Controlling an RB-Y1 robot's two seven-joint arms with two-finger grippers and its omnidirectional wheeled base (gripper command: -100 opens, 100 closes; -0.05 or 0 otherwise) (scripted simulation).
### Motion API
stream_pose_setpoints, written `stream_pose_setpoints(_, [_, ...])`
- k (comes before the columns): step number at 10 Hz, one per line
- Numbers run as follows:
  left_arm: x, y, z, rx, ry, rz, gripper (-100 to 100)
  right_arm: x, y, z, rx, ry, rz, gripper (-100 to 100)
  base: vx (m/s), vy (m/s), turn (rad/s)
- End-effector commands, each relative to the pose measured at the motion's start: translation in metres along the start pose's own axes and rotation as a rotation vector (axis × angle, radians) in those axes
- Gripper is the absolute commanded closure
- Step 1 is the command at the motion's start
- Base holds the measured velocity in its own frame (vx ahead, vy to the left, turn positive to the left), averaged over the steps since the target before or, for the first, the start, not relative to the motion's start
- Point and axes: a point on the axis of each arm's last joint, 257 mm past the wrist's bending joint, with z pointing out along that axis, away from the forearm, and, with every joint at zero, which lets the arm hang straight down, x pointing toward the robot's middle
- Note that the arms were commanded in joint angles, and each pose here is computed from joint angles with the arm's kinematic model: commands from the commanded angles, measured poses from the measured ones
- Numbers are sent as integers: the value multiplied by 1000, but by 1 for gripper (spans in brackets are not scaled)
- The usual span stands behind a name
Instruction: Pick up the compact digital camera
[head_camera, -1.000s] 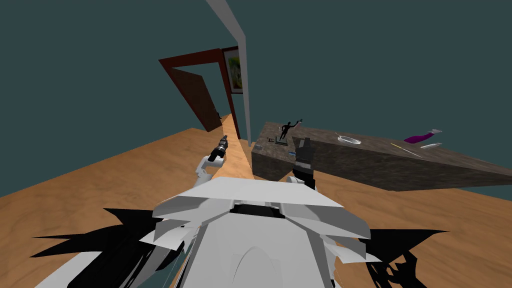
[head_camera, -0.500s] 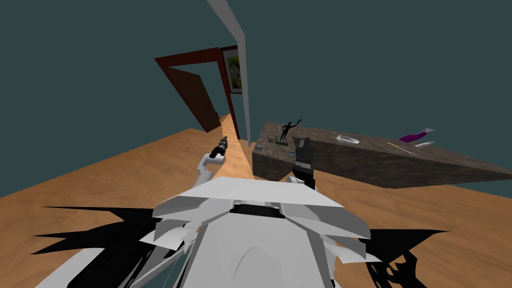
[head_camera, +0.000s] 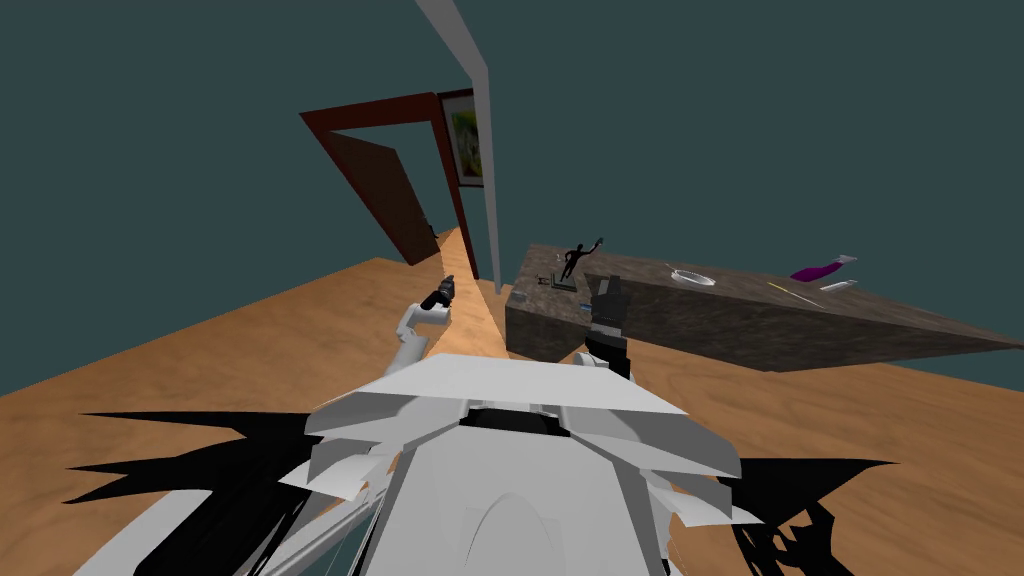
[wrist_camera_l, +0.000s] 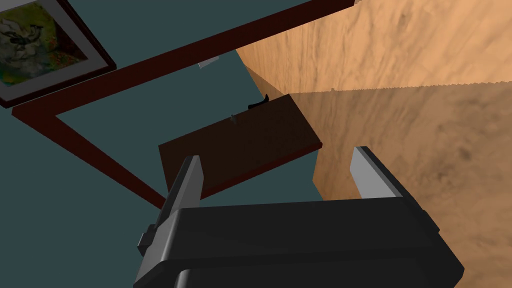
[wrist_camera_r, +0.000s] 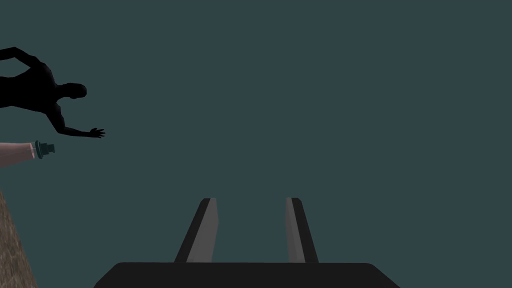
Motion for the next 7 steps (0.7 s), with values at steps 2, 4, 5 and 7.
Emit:
stream_pose_setpoints(2, [-3, 13, 8, -74, -11, -12, -100, 0, 0, 0, 0, 0, 0, 0, 19, 28, -66])
stream_pose_setpoints(4, [-4, 18, 14, -121, -16, -26, -100, 0, 0, 0, 0, 0, 0, 0, 16, 18, -38])
stream_pose_setpoints(5, [-5, 25, 13, -148, -20, -26, -100, 0, 0, 0, 0, 0, 0, 0, 20, 23, -62])
stream_pose_setpoints(7, [-3, 29, 19, -191, -21, -41, -100, 0, 0, 0, 0, 0, 0, 0, 9, 12, -41])
